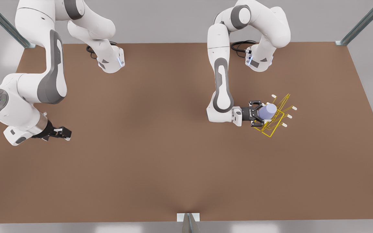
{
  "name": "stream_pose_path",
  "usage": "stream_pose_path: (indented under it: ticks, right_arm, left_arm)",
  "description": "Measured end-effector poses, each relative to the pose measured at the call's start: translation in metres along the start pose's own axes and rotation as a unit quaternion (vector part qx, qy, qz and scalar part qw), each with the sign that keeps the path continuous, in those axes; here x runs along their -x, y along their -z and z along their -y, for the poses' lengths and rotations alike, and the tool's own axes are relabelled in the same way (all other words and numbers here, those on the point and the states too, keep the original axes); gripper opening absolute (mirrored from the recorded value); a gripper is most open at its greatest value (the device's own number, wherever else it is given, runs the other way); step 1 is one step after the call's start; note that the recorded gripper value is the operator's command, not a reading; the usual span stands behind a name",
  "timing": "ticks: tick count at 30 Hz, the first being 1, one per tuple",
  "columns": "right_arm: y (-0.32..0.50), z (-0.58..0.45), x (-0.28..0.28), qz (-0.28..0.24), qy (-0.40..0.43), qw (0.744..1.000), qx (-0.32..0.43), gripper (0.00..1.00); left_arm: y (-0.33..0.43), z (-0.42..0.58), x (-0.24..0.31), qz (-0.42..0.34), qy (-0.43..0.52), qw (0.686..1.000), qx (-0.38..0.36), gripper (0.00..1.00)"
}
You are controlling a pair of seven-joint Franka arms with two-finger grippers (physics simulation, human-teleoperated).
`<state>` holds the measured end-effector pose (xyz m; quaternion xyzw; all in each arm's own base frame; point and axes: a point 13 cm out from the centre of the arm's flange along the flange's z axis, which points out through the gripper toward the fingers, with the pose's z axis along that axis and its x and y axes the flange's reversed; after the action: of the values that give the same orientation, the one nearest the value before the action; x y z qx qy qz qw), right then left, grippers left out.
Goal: Place the cup on the cup holder
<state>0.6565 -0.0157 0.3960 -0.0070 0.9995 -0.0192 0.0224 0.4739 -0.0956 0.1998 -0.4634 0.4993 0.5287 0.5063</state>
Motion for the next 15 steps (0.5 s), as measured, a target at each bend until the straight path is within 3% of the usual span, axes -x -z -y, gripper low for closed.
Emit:
stream_pose_path:
  ticks: [8, 10, 11, 15]
  right_arm:
    - [-0.002, 0.005, 0.000, -0.002, 0.000, 1.000, -0.009, 1.00]
    - [-0.003, 0.007, -0.001, -0.003, -0.002, 1.000, -0.009, 1.00]
    - [-0.003, 0.008, -0.001, -0.003, -0.003, 1.000, -0.009, 1.00]
    - [-0.001, 0.007, 0.000, -0.001, -0.003, 1.000, -0.009, 1.00]
  left_arm:
    - [-0.005, -0.018, -0.011, 0.002, -0.003, 1.000, 0.004, 0.72]
    - [-0.005, -0.018, -0.011, 0.001, -0.001, 1.000, 0.004, 0.82]
    - [-0.004, -0.019, -0.012, 0.001, 0.000, 1.000, 0.004, 1.00]
    - [-0.004, -0.019, -0.015, 0.000, 0.002, 1.000, 0.004, 1.00]
